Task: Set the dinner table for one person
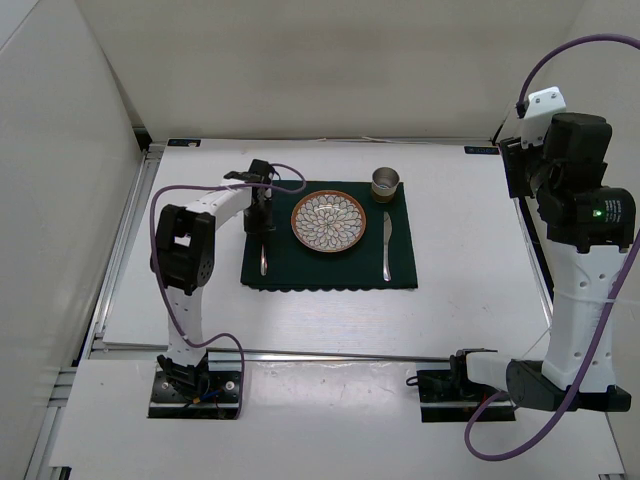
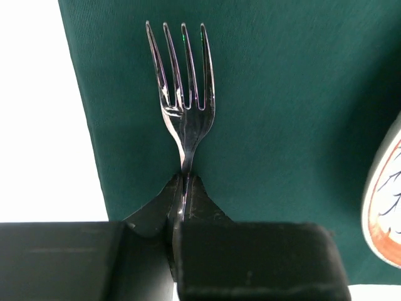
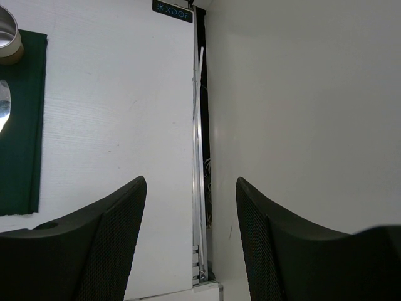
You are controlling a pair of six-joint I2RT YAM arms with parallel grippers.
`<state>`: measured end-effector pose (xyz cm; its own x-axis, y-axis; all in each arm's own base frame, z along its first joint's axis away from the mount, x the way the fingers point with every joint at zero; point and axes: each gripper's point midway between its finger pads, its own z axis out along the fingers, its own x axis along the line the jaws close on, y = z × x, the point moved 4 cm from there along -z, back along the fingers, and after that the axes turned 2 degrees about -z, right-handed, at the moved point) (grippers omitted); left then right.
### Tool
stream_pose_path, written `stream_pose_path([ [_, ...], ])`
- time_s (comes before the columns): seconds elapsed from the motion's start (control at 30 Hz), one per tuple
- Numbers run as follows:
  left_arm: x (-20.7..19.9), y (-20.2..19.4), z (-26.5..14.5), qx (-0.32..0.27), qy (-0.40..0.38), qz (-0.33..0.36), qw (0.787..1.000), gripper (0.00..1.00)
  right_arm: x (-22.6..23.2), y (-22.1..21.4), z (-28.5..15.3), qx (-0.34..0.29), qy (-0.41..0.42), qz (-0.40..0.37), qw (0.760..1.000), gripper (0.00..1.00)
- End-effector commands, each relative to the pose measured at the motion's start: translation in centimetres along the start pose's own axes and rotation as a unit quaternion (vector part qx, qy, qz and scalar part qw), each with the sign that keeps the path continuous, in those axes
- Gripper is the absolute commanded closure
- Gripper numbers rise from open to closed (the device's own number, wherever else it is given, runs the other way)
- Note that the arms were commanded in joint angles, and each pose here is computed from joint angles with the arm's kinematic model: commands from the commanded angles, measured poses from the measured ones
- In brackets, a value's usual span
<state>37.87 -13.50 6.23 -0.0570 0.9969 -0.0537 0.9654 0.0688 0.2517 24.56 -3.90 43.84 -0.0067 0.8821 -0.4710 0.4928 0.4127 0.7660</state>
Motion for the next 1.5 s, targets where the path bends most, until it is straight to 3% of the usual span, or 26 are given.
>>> stream_pose_path([
  [0.0, -0.5, 2.5, -0.5, -0.038, -0.006, -0.010, 0.999, 0.90, -0.7, 0.2, -0.6, -0.015, -0.020, 0.000, 1.000, 0.37],
  [1.17, -0.7, -1.4, -1.7, -0.024, -0.012, 0.004, 1.000, 0.90, -0.6, -0.1, -1.2, -0.022, -0.018, 0.011, 1.000, 0.37],
  [1.47, -0.1, 0.2, -1.1, -0.037, 0.003, -0.005, 0.999, 0.90, -0.4, -0.3, -1.4, -0.024, -0.013, 0.015, 1.000, 0.37],
])
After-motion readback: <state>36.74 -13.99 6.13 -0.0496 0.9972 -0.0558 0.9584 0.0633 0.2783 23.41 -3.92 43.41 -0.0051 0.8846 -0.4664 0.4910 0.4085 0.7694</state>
